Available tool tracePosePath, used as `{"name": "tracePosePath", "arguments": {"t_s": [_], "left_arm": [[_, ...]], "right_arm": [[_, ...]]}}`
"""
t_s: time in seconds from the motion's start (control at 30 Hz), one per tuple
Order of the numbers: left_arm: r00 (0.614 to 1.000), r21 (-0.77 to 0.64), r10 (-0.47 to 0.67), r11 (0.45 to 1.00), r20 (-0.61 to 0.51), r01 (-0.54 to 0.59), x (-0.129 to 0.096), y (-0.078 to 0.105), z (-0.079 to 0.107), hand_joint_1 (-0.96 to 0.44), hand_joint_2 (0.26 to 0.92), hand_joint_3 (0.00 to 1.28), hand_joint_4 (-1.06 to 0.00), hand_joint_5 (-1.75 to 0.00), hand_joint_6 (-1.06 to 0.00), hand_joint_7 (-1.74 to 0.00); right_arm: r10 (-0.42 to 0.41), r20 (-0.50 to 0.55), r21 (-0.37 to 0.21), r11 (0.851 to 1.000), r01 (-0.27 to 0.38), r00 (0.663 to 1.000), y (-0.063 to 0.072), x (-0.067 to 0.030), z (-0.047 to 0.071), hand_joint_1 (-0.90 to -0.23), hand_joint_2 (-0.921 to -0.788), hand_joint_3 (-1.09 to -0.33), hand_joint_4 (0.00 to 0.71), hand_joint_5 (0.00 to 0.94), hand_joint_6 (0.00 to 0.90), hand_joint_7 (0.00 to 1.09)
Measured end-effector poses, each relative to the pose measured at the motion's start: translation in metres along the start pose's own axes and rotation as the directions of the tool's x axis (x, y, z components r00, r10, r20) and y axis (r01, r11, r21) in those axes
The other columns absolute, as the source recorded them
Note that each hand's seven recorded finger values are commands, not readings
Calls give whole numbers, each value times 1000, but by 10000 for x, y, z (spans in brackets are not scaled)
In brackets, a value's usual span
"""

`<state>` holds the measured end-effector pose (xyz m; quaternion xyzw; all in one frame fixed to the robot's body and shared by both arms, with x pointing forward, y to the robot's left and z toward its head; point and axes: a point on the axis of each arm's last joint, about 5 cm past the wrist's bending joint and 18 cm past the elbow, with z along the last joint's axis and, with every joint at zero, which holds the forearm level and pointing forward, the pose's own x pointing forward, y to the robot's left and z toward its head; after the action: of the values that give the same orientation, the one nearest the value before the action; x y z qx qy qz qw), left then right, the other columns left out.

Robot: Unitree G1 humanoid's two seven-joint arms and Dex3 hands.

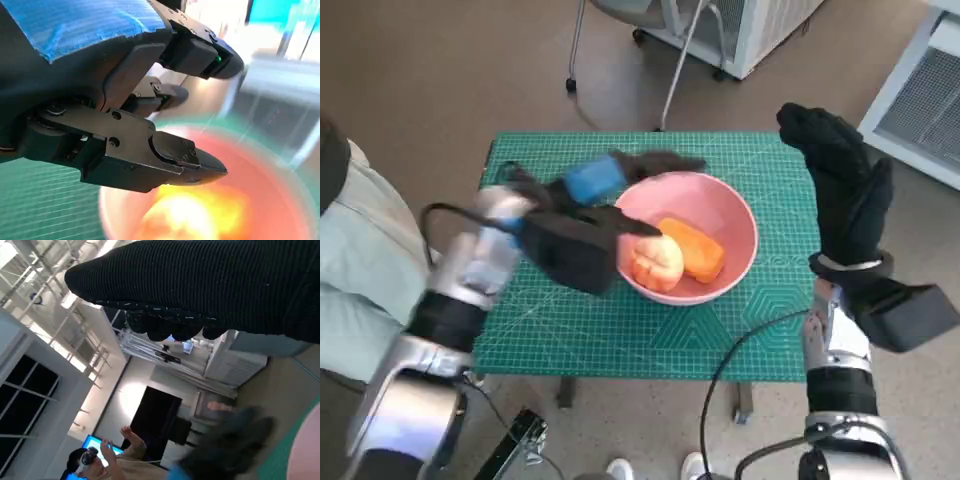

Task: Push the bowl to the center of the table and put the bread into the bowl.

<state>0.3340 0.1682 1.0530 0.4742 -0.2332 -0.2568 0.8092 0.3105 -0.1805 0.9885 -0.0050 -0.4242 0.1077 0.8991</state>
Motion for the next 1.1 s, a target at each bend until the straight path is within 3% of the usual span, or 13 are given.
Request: {"name": "tracePosePath", "arguments": {"t_s": [0.1, 0.17, 0.3, 0.47, 0.6, 0.77, 1.1], "left_arm": [[990, -115, 136, 985, 32, -132, -133, 27, -89, -121, 920, 56, -517, -174, -334, -795], [977, -179, 208, 964, 38, -199, -205, 36, -134, -109, 919, 54, -384, -494, -296, -877], [931, -338, 361, 883, 41, -327, -316, 5, -181, -53, 914, 87, -257, -760, -271, -919], [856, -432, 518, 773, 5, -465, -396, -128, -165, -1, 796, 403, -177, -907, -246, -950], [831, -450, 556, 738, -19, -504, -431, -260, -159, 9, 753, 520, -141, -986, -215, -1000], [830, -451, 556, 732, -37, -510, -447, -343, -165, 20, 708, 643, -100, -1055, -169, -1071], [809, -483, 587, 697, -40, -530, -444, -339, -154, 16, 691, 706, -74, -1068, -119, -1113]], "right_arm": [[-8, 3, -6, 1000, 8, 1000, 0, 15, 6, -449, -921, -662, 384, 0, 61, 799], [-16, 3, -7, 1000, 16, 1000, -1, 23, 10, -448, -921, -662, 384, 1, 68, 800], [-28, 2, -1, 1000, 28, 1000, 1, 50, 23, -449, -921, -660, 387, 2, 75, 799], [-30, 20, 12, 999, 30, 999, 32, 131, 76, -463, -921, -646, 392, 5, 85, 790], [-32, 48, 20, 999, 31, 998, 62, 215, 134, -484, -921, -611, 395, 6, 93, 782], [-28, 65, 17, 999, 27, 997, 92, 280, 179, -498, -921, -591, 393, 4, 97, 772], [-17, 49, -16, 1000, 17, 999, 130, 312, 186, -510, -921, -586, 403, 9, 95, 745]]}}
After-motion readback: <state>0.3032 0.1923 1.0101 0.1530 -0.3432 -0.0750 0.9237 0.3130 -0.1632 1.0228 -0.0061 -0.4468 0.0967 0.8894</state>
